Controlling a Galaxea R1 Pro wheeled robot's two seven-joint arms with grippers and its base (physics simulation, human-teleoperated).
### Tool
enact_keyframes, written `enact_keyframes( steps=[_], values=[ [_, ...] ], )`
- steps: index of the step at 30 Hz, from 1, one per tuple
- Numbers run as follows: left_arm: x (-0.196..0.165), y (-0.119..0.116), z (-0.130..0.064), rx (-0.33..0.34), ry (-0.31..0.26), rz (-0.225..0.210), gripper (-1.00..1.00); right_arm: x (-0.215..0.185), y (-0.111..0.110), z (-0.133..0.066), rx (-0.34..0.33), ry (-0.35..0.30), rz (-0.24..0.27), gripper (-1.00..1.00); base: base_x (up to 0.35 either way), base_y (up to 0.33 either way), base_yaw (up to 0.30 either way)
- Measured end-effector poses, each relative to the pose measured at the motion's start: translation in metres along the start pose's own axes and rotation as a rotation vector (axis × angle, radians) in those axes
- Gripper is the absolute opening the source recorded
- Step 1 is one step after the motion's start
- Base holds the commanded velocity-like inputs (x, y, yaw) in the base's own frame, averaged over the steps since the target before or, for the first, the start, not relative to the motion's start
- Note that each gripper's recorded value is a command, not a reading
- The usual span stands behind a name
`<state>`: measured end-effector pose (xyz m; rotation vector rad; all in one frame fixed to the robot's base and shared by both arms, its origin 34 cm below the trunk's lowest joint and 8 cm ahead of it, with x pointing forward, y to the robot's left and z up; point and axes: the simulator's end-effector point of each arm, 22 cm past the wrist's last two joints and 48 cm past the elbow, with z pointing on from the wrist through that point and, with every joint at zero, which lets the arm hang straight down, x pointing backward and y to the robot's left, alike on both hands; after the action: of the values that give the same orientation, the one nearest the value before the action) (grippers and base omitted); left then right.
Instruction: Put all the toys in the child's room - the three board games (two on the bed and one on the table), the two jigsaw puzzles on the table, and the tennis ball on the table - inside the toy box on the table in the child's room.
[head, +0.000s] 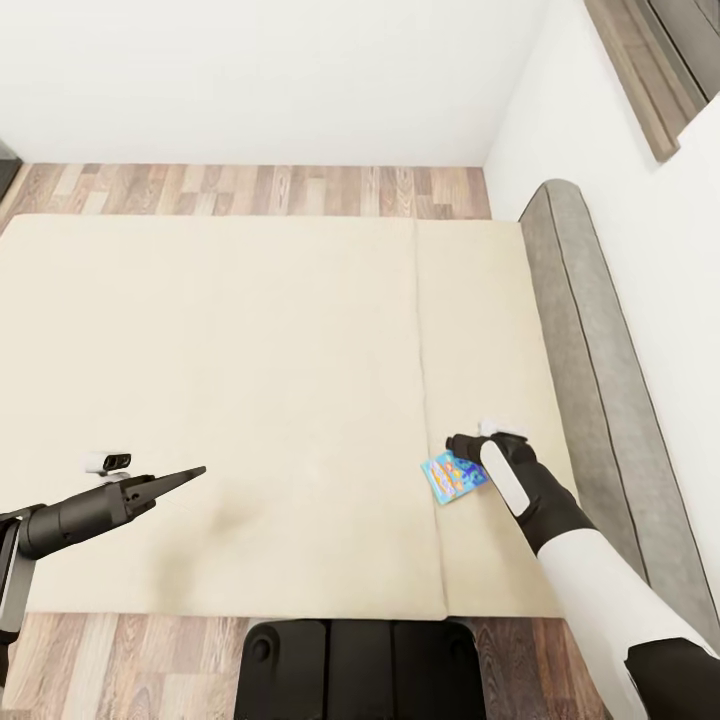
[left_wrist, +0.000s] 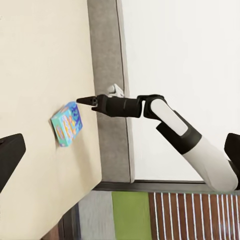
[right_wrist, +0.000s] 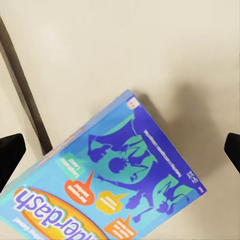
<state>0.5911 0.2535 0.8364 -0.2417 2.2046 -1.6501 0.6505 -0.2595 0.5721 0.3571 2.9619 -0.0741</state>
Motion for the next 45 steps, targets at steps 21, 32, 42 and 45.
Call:
enact_keyframes(
  steps=[21, 32, 42, 45],
  values=[
    [0.008, 0.015, 0.002, -0.012, 0.009, -0.031, 1.00, 0.012, -0.012, 0.018, -0.051, 0.030, -0.009, 1.00, 0.000, 0.000, 0.000],
    [0.013, 0.023, 0.002, -0.019, 0.014, -0.046, 1.00, 0.023, -0.015, 0.026, -0.054, 0.051, -0.012, 1.00, 0.000, 0.000, 0.000],
    [0.018, 0.029, 0.003, -0.024, 0.019, -0.060, 1.00, 0.021, -0.011, 0.028, -0.065, 0.042, -0.009, 1.00, 0.000, 0.000, 0.000],
    [0.019, 0.032, 0.003, -0.027, 0.021, -0.064, 1.00, 0.018, -0.009, 0.028, -0.069, 0.034, -0.013, 1.00, 0.000, 0.000, 0.000]
  ],
)
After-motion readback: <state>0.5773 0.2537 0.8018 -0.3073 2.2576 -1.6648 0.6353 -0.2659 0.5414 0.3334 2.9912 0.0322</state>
